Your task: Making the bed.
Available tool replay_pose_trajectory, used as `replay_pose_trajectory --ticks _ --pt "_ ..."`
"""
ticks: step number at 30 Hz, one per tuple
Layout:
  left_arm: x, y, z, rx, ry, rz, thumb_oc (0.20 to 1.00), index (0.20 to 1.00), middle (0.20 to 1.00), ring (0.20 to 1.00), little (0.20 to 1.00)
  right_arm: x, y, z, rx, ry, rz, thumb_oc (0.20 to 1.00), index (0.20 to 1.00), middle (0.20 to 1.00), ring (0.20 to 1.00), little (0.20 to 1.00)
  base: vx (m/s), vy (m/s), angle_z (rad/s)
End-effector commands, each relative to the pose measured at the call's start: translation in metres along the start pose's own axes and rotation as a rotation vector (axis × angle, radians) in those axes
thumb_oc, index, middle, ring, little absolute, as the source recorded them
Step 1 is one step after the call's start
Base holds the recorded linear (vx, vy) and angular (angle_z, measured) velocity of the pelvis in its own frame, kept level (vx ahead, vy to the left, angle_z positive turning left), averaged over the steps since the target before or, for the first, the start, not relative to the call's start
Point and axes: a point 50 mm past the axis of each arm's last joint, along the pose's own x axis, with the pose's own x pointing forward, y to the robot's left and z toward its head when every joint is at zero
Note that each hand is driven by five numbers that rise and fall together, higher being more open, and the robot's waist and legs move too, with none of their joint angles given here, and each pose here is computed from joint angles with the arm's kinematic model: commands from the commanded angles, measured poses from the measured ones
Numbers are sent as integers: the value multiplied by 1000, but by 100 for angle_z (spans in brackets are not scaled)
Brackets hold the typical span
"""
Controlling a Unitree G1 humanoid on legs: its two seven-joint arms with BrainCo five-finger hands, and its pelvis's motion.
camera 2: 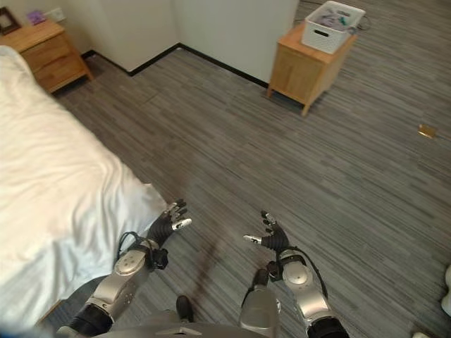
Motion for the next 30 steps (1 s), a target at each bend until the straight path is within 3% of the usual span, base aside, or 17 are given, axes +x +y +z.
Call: replay_pose_trajectory --ticks 1,12,21,30 --pt "11 -9 27 15 -135 -3 1000 1000 1000 1000 1000 -5 -1 9 65 -65 -21 1000 1000 1000 1000 1000 337 -307 -43" --pt "11 -11 32 -82 -166 22 1000 1000 1000 1000 1000 -3 -25 28 -102 -142 -12 1000 1000 1000 1000 1000 239 -228 -32" --pt "16 -23 37 -93 -190 32 1000 1000 1000 1000 1000 6 -17 38 -133 -181 0 1000 1000 1000 1000 1000 520 109 -39" --pt "15 -2 49 -1 -214 76 1000 1000 1000 1000 1000 12 12 64 -149 -281 81 1000 1000 1000 1000 1000 451 170 -41"
